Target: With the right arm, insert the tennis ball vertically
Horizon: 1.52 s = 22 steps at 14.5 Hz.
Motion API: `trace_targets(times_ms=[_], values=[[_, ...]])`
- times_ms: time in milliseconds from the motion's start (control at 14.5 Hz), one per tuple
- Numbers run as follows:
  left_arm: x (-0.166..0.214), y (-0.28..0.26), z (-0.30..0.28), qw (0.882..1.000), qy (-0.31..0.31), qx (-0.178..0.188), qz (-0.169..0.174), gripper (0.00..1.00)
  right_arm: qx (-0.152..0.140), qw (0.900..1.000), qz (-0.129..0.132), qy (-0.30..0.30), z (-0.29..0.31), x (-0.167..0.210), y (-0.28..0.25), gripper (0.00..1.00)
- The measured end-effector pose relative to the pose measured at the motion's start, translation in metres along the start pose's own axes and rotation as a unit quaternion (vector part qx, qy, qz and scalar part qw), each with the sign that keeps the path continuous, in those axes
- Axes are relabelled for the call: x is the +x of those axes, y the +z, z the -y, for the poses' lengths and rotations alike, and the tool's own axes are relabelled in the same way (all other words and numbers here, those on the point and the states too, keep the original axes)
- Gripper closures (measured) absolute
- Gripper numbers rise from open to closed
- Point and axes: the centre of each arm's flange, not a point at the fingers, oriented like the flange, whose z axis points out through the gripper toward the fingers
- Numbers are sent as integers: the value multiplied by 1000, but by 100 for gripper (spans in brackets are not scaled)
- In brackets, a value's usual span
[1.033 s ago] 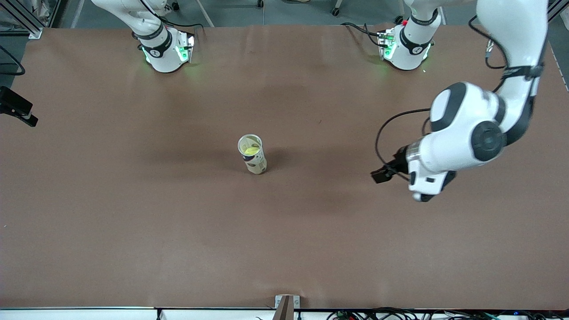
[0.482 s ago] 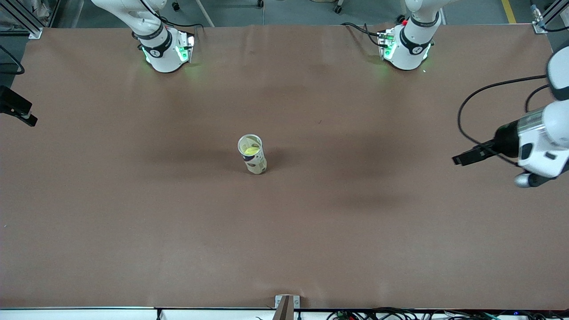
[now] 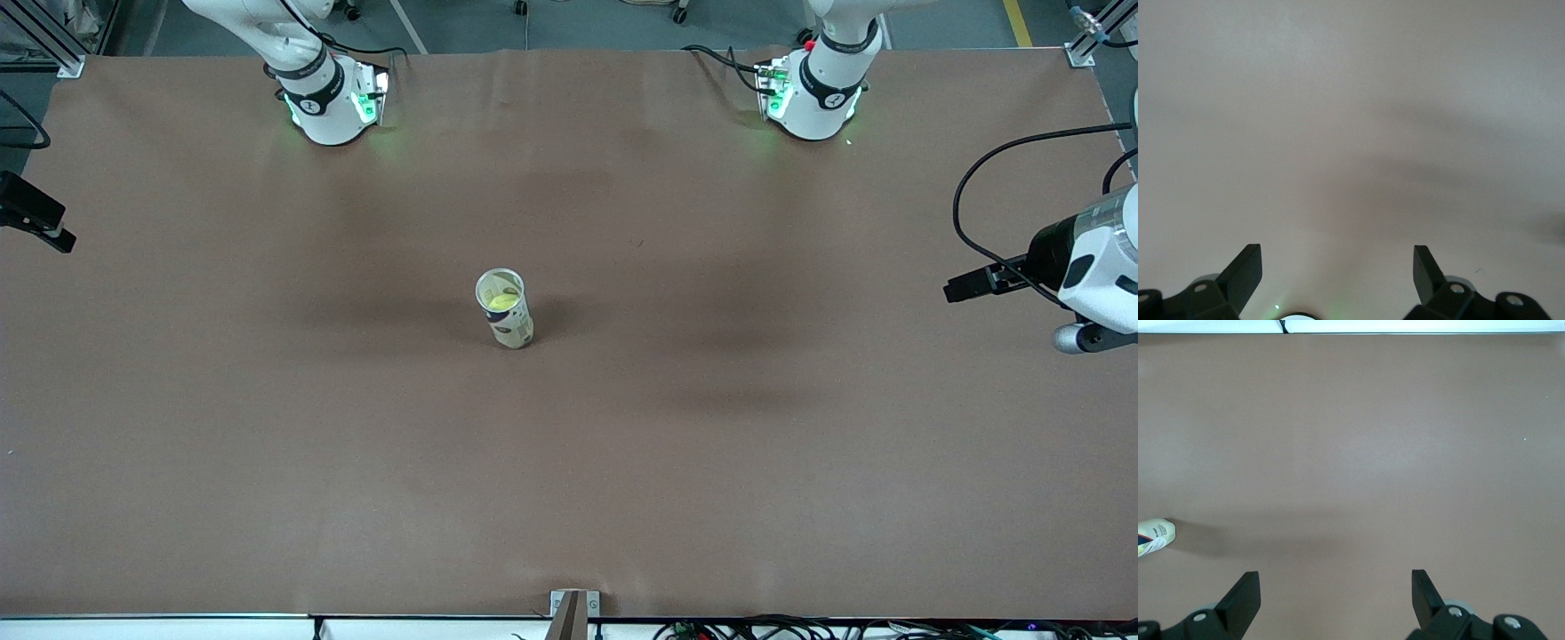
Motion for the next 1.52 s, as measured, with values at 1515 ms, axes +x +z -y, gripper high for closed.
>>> trace_targets(times_ms=[1515], values=[[-111, -84, 13, 996, 70, -19, -59, 0, 0, 1000, 0, -2, 3, 0, 0, 0]])
